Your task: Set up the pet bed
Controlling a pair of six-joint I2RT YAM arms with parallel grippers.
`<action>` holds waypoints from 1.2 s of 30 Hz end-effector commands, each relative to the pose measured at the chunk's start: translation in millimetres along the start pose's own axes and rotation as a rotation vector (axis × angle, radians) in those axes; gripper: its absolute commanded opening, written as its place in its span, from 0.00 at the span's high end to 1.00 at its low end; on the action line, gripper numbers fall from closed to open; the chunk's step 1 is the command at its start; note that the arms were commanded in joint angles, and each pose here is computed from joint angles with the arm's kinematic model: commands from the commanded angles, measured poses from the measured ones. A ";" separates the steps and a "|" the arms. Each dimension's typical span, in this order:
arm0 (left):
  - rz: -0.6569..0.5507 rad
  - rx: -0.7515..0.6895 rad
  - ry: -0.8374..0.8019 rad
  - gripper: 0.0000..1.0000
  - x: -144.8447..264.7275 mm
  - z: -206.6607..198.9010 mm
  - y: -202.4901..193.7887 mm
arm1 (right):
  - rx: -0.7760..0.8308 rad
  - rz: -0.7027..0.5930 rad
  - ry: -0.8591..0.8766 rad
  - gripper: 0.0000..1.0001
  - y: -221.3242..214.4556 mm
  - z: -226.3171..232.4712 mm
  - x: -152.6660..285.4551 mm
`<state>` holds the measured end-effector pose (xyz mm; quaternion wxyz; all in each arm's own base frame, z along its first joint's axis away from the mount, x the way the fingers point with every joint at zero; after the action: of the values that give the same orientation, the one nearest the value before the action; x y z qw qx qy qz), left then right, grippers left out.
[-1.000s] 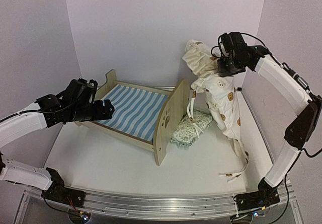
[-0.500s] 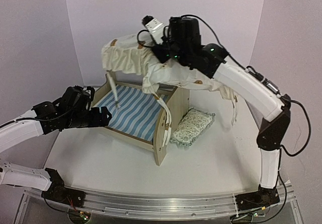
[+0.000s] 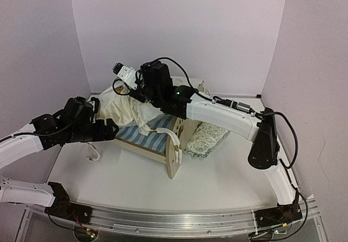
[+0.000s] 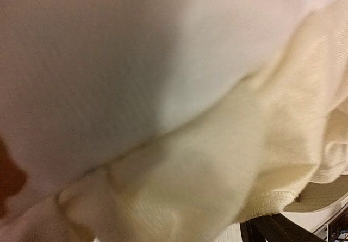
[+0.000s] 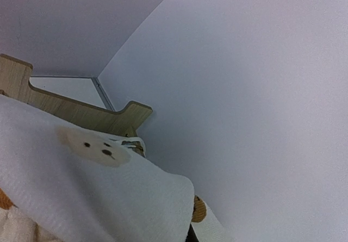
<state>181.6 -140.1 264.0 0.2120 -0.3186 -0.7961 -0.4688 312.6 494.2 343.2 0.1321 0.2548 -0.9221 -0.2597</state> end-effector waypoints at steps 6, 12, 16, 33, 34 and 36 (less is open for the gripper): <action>-0.034 0.031 0.046 0.07 7.1 7.3 1.8 | -0.058 0.128 -0.077 0.99 -21.0 64.4 2.6; -0.041 0.084 0.088 0.07 18.7 11.5 4.8 | -0.102 0.274 0.016 0.60 -19.9 74.0 44.8; -0.009 0.118 0.053 0.05 31.5 7.8 7.9 | -0.344 0.326 0.201 0.26 -14.7 42.1 88.0; -0.039 0.077 0.068 0.04 23.3 -5.4 19.5 | -0.806 0.582 0.148 0.03 -78.6 13.2 186.6; -0.041 0.074 0.068 0.04 22.9 -6.6 20.7 | -0.817 0.588 0.164 0.03 -78.0 17.6 185.5; -0.044 0.065 0.067 0.04 22.3 -9.5 23.1 | -0.821 0.598 0.190 0.03 -74.9 28.4 182.2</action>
<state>174.8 -129.7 276.0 0.2680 -0.2957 -0.7958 -0.4555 184.8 343.0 314.8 0.3501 -0.0434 -0.7861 -0.5076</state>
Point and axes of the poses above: each gripper's point midway between its finger pads, its own x axis back along the fingers, its own z axis along the line the jaws close on, y = z × x, the point moved 10 cm from there along x, back along the fingers, and after that the axes turned 13 degrees about x, right-handed, at the moved point
